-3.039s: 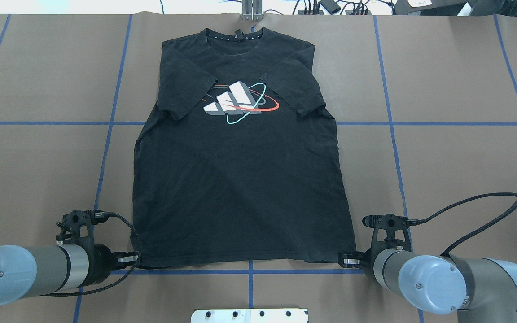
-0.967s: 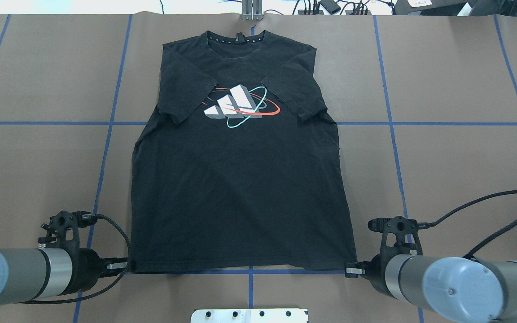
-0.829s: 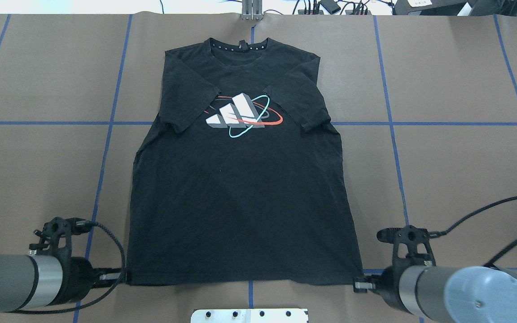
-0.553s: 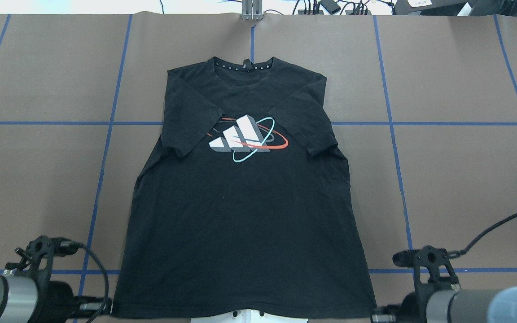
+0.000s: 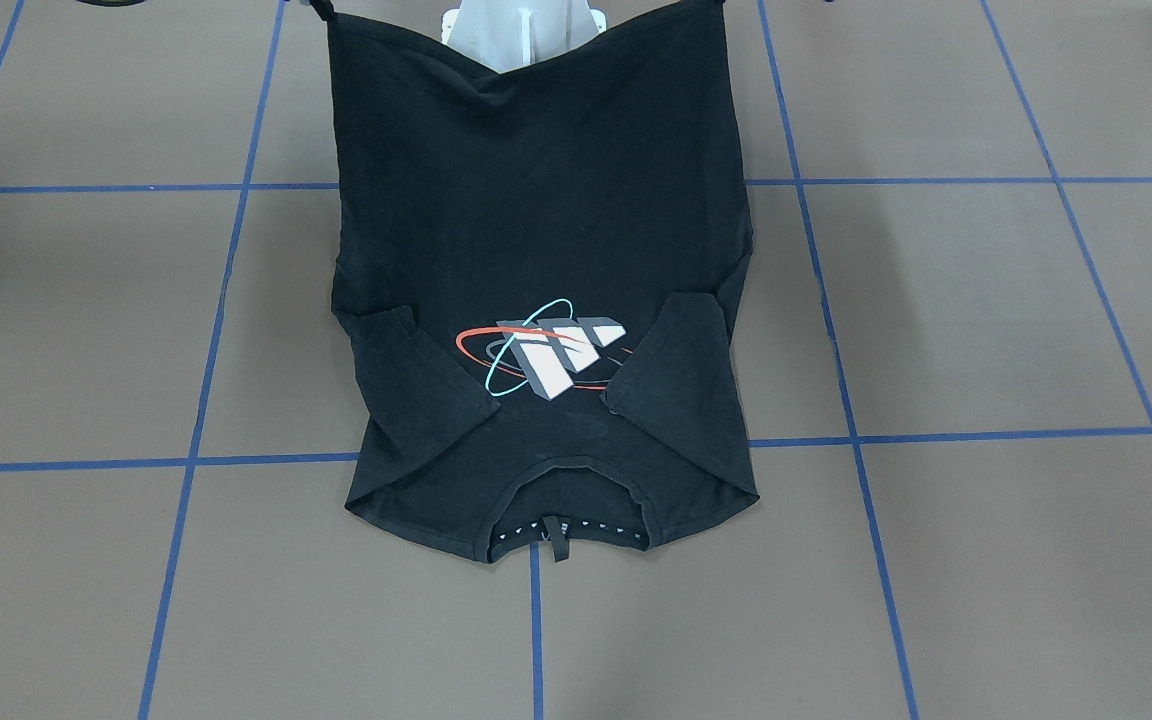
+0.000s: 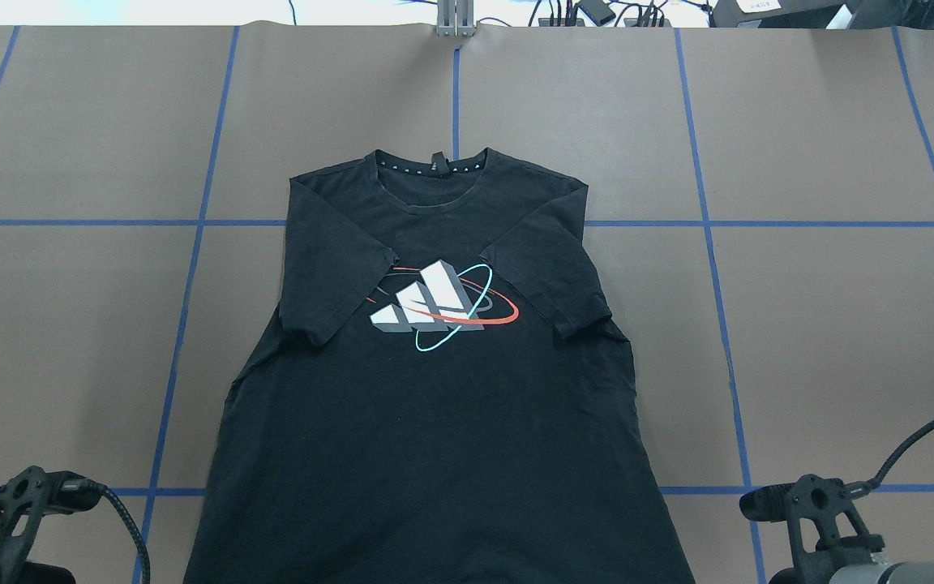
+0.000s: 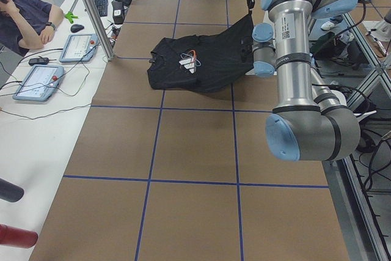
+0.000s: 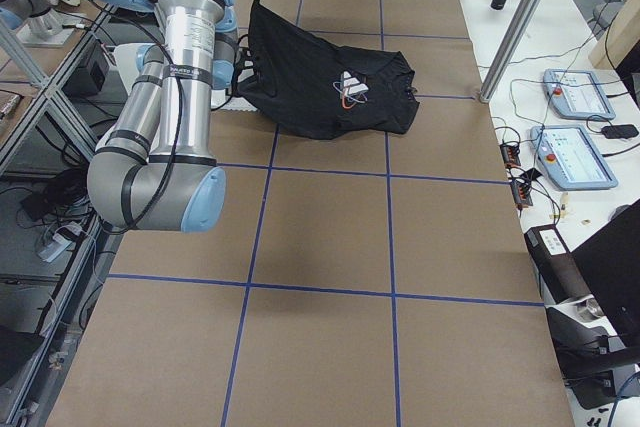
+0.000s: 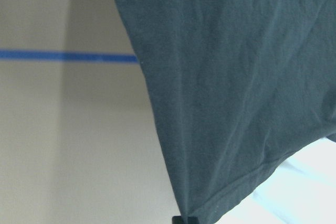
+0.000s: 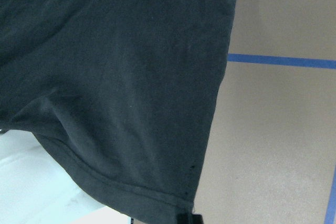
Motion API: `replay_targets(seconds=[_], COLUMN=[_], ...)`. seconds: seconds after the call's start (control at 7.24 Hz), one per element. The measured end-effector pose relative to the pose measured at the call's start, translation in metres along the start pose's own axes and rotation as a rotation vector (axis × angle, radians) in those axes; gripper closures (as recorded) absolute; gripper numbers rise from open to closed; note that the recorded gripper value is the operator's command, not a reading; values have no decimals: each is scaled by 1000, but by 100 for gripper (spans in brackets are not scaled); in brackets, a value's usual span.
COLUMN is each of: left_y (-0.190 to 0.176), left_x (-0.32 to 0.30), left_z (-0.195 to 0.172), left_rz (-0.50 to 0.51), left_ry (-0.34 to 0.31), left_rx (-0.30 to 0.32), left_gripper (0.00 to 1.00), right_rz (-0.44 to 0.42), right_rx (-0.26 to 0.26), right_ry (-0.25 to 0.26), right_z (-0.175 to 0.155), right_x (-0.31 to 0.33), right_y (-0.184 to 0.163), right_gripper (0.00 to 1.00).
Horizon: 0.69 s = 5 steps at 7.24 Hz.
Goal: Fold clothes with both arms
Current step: 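Lift the hem with both grippers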
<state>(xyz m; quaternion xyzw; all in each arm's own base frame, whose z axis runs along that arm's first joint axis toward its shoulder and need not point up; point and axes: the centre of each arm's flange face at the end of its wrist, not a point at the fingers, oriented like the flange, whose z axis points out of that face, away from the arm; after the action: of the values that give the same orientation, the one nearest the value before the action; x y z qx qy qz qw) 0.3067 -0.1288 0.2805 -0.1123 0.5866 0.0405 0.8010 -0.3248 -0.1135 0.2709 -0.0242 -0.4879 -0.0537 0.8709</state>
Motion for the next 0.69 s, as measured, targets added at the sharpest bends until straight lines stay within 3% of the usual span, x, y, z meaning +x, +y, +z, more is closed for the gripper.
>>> replay_targets(seconds=[0.41,0.69], left_y=[-27,-46], left_x=[5,2], left_z=[-37,-53], left_rz=[-32,-51], left_ry=[40,52], left_rx=[64,110], left_gripper=[100,100], right_rz=[82,123], right_rx=[52,92], right_ry=[18,39], right_z=[-43,-51], right_x=[11,21], right_y=[-37,-56], right_gripper=[100,100])
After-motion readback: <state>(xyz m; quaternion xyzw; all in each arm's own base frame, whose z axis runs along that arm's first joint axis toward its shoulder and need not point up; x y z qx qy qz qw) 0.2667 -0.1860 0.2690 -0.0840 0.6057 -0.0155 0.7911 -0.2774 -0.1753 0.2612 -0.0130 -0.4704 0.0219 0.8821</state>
